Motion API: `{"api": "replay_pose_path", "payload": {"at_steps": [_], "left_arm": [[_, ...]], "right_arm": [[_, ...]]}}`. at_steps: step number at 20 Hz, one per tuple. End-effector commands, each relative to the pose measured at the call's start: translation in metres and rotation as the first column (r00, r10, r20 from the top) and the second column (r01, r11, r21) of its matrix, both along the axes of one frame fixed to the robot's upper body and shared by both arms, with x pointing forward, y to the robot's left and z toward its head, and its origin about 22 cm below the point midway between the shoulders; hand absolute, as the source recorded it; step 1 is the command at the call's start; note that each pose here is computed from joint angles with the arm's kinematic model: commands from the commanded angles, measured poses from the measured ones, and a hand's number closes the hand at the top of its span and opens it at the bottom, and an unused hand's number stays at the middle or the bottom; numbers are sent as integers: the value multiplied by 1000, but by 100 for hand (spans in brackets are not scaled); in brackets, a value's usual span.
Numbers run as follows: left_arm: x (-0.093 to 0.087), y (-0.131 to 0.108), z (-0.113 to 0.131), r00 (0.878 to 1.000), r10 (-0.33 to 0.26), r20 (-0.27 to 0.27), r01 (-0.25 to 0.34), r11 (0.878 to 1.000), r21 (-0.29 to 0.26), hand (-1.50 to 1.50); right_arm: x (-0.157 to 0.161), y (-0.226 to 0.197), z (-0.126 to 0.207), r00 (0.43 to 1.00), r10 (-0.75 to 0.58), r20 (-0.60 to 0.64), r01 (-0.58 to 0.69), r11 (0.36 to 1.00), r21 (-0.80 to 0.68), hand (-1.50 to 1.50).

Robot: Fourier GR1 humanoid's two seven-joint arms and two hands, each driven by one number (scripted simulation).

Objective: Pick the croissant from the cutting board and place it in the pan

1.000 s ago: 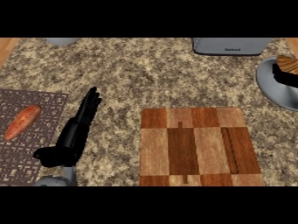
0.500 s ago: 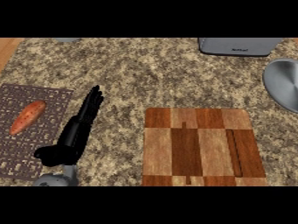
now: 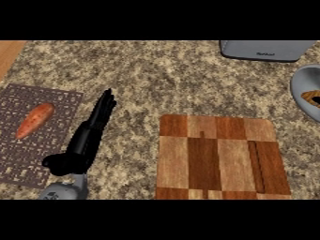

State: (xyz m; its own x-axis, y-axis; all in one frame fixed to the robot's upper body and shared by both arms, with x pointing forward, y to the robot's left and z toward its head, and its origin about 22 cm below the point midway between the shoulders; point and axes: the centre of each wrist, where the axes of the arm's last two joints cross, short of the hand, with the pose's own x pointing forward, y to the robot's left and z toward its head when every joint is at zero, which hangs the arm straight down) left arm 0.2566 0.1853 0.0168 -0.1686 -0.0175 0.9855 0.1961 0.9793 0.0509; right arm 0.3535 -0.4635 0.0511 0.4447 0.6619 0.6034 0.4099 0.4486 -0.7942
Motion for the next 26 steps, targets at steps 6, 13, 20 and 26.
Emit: {"api": "replay_pose_path", "payload": {"at_steps": [6, 13, 20, 26], "left_arm": [[-8, -11, -6, 1000, -5, 1, 5, 1000, -14, 0], [-5, 0, -4, 1000, 28, 2, -28, 1000, -4, 0], [-17, -9, -9, 999, 31, -5, -31, 999, -4, 0], [-11, 1, -5, 998, 60, -26, -60, 998, 5, 0]], "right_arm": [[18, 11, 17, 973, 29, 230, -66, 986, 153, -150], [5, -8, 18, 921, -40, 388, -80, 954, 288, -150], [-48, -59, 8, 885, 43, 463, -265, 866, 425, -150], [-89, -78, -17, 863, 149, 483, -387, 809, 442, -150]]}}
